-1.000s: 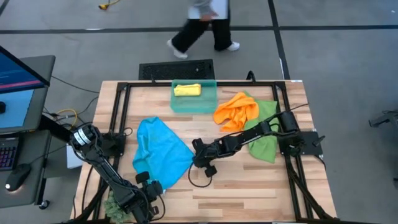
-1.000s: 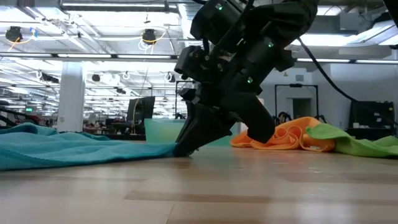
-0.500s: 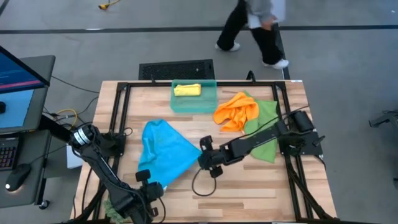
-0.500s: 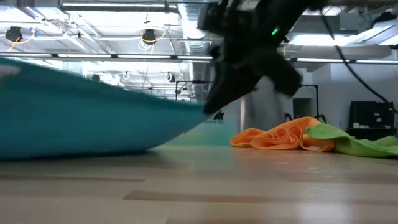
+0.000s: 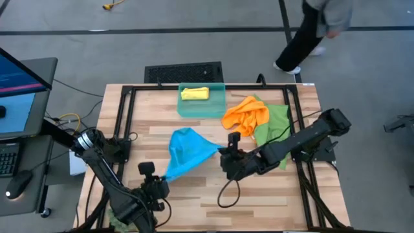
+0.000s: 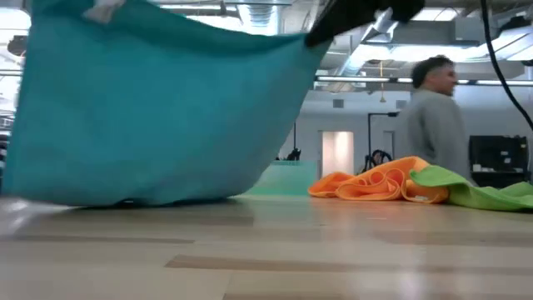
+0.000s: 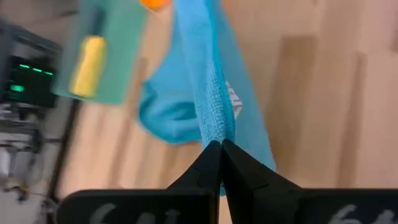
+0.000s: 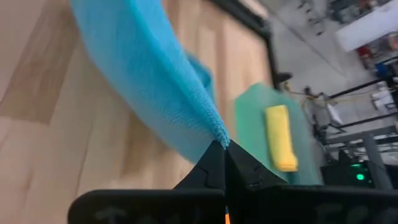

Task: Roll microfiber towels into tight, uniform cylinder then place into a basket
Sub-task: Fold the blue microfiber towel

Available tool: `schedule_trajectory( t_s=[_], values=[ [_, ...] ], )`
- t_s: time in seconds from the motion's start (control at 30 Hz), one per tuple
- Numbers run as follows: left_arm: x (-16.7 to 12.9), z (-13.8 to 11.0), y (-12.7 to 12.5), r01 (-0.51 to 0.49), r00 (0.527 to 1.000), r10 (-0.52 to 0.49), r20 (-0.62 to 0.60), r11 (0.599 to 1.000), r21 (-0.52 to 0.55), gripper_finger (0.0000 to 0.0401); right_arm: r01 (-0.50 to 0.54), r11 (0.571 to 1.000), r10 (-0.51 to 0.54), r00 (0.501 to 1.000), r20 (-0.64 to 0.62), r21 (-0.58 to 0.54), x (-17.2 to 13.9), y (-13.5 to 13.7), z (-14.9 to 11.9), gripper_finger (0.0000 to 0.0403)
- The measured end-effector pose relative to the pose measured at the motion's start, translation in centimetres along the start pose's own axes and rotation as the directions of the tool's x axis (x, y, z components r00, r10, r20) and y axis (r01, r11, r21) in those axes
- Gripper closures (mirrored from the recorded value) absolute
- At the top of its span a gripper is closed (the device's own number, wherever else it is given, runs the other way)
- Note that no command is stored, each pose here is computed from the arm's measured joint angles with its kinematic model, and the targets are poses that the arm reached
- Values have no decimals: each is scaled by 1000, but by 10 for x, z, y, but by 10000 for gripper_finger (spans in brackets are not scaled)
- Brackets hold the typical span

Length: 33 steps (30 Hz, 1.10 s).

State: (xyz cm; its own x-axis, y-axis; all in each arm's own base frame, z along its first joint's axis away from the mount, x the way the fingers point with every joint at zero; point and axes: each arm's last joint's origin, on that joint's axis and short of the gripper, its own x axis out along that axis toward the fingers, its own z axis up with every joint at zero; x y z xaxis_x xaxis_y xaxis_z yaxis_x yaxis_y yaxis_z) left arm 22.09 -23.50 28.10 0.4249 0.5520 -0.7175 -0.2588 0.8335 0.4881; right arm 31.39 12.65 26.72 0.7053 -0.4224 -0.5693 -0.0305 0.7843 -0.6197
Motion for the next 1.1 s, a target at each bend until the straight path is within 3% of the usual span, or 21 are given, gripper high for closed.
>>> schedule_trajectory(
  t_s=[0.2,0.37,0.57,0.77,0.9,0.97,1.03,1.07,1.1],
  values=[
    [-9,36,27,-9,995,4,102,999,52,401,95,992,-99,994,53,85,-25,-28,1,398],
    [-14,62,53,-56,982,45,181,997,57,401,90,983,-109,988,111,162,-47,-44,1,394],
    [-22,78,92,-97,971,77,224,992,81,401,82,976,-114,982,149,204,-67,-60,-3,399],
    [-24,83,144,-141,963,132,234,990,22,401,122,956,-168,973,157,267,-72,-87,-9,395],
    [-20,85,183,-185,955,197,220,980,-75,401,224,914,-285,948,143,337,-70,-113,-10,399],
    [-16,85,202,-178,957,220,192,961,-212,401,321,869,-391,912,125,377,-71,-126,-9,399],
    [-12,83,219,-106,972,186,145,892,-439,401,372,823,-464,876,132,429,-76,-138,-6,397],
    [-10,82,225,-71,981,152,121,861,-504,401,368,819,-472,868,153,440,-79,-142,-5,397],
    [-7,82,228,-53,987,123,101,854,-517,401,345,832,-458,869,187,435,-81,-144,-4,397]
  ],
)
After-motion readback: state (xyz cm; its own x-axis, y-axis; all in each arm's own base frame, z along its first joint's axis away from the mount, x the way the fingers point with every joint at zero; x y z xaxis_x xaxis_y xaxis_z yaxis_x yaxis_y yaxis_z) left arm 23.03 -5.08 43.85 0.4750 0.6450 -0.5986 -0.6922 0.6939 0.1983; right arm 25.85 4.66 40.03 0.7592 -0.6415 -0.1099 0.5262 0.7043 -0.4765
